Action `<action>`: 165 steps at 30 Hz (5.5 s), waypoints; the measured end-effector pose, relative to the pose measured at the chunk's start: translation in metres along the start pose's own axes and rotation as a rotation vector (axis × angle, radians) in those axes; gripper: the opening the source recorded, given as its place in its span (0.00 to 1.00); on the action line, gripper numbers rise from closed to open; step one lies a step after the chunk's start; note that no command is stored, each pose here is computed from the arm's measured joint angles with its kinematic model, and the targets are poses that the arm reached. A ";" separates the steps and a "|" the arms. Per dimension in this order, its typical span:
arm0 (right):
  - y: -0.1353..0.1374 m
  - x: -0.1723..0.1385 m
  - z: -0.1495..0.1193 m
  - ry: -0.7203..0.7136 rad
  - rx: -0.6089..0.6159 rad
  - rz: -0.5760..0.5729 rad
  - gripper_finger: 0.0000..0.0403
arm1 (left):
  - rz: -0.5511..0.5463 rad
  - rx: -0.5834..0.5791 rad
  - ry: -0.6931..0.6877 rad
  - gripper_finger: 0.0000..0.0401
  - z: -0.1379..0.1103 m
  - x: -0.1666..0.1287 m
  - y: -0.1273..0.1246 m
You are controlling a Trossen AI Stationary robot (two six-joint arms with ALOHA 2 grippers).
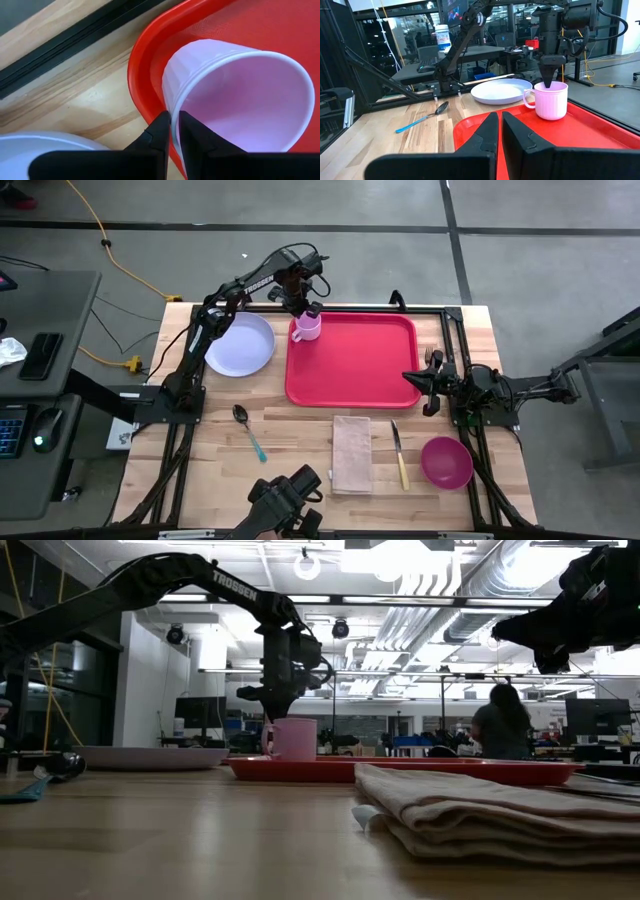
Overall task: Set up tray
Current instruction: Put the pink cup on the top left of the red serving tray, then put the blue plate below the pink mug on the red serving tray
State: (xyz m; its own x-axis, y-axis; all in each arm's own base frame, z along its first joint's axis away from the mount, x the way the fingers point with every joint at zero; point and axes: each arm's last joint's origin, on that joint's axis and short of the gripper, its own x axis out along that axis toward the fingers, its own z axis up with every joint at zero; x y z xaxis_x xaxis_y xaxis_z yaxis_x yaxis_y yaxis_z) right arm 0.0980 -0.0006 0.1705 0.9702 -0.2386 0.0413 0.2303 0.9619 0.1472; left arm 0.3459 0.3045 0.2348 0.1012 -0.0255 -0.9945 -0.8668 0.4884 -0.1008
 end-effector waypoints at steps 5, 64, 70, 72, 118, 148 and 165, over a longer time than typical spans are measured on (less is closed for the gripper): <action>0.000 0.000 0.000 0.000 0.000 0.000 0.00 | 0.017 0.022 -0.042 0.18 0.002 -0.010 -0.001; 0.000 0.000 0.000 0.000 -0.002 0.001 0.00 | 0.013 0.091 -0.491 0.18 -0.123 -0.225 0.048; 0.000 0.000 0.000 0.000 -0.001 0.000 0.00 | -0.011 0.035 -0.489 0.18 -0.118 -0.228 0.072; 0.000 0.000 0.000 0.000 -0.001 0.000 0.00 | -0.004 0.022 -0.491 0.18 -0.116 -0.229 0.079; 0.000 0.000 0.000 -0.003 0.000 -0.009 0.00 | 0.054 -0.424 -0.188 0.18 -0.126 -0.088 0.180; -0.002 0.000 0.001 -0.013 0.001 -0.059 0.00 | -0.033 0.107 0.097 0.18 -0.162 -0.005 0.055; -0.001 0.000 0.001 -0.010 0.001 -0.045 0.00 | 0.056 0.254 0.029 0.18 -0.201 -0.009 -0.001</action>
State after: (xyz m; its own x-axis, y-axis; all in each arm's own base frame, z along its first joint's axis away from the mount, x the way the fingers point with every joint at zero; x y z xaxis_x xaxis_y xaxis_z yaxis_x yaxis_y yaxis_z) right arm 0.0977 -0.0019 0.1709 0.9582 -0.2826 0.0447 0.2732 0.9502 0.1499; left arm 0.2475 0.1286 0.2388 0.0396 -0.0155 -0.9991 -0.7199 0.6930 -0.0393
